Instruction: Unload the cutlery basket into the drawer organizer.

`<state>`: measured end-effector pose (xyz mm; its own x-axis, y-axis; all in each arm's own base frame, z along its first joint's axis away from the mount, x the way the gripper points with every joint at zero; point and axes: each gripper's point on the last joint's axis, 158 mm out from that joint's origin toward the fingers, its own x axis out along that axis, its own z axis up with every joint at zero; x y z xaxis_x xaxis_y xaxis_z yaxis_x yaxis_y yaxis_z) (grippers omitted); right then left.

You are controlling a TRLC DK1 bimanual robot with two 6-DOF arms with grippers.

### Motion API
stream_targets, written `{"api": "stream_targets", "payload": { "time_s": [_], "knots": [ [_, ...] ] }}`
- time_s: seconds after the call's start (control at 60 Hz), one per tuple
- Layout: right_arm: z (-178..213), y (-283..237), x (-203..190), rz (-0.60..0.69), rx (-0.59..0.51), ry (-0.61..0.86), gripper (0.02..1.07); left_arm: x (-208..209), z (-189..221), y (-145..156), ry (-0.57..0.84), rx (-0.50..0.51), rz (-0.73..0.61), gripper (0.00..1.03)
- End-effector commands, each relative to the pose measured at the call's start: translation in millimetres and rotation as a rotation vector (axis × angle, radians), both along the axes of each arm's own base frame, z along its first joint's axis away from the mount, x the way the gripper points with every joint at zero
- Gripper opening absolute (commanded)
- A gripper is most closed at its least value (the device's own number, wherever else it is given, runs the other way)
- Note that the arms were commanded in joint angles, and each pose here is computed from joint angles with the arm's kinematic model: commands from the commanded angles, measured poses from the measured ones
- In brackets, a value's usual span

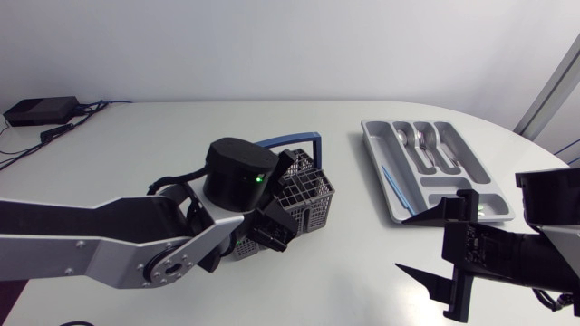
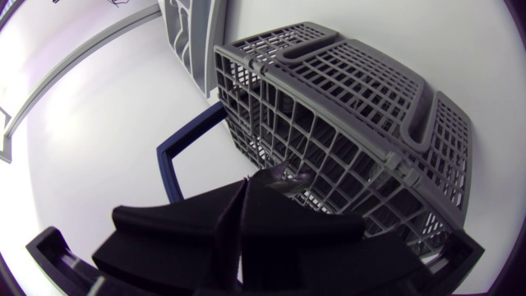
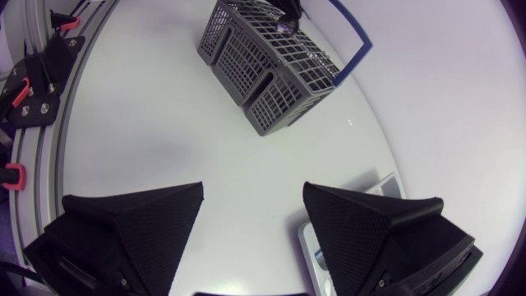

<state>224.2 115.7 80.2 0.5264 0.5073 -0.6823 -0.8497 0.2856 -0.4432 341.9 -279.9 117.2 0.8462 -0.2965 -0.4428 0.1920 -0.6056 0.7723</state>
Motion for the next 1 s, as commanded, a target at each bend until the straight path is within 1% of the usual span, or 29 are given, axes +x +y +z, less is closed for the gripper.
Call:
{"api": "stream_targets", "payload": {
  "time_s": [0.0,0.15,0.25,0.7,0.983],
  "knots": [
    [-11.4,2.7,-10.6,0.000,0.012,0.046,0.89,-4.8,11.9,-2.1,-0.039,-0.029,-0.015,0.13],
    [-8.8,3.6,-11.5,0.003,0.015,0.039,0.89,-4.7,21.0,-2.2,-0.063,-0.063,-0.013,0.13],
    [-7.4,4.9,-12.0,0.004,0.019,0.039,0.89,-6.3,22.7,-0.2,-0.067,-0.064,-0.014,0.13],
    [-6.1,14.2,-14.4,0.019,0.029,0.047,0.89,-11.5,63.1,0.6,-0.135,-0.124,-0.029,0.14],
    [-5.7,16.7,-15.6,0.024,0.032,0.048,0.89,-12.4,71.6,6.7,-0.157,-0.120,-0.022,0.14]
  ]
}}
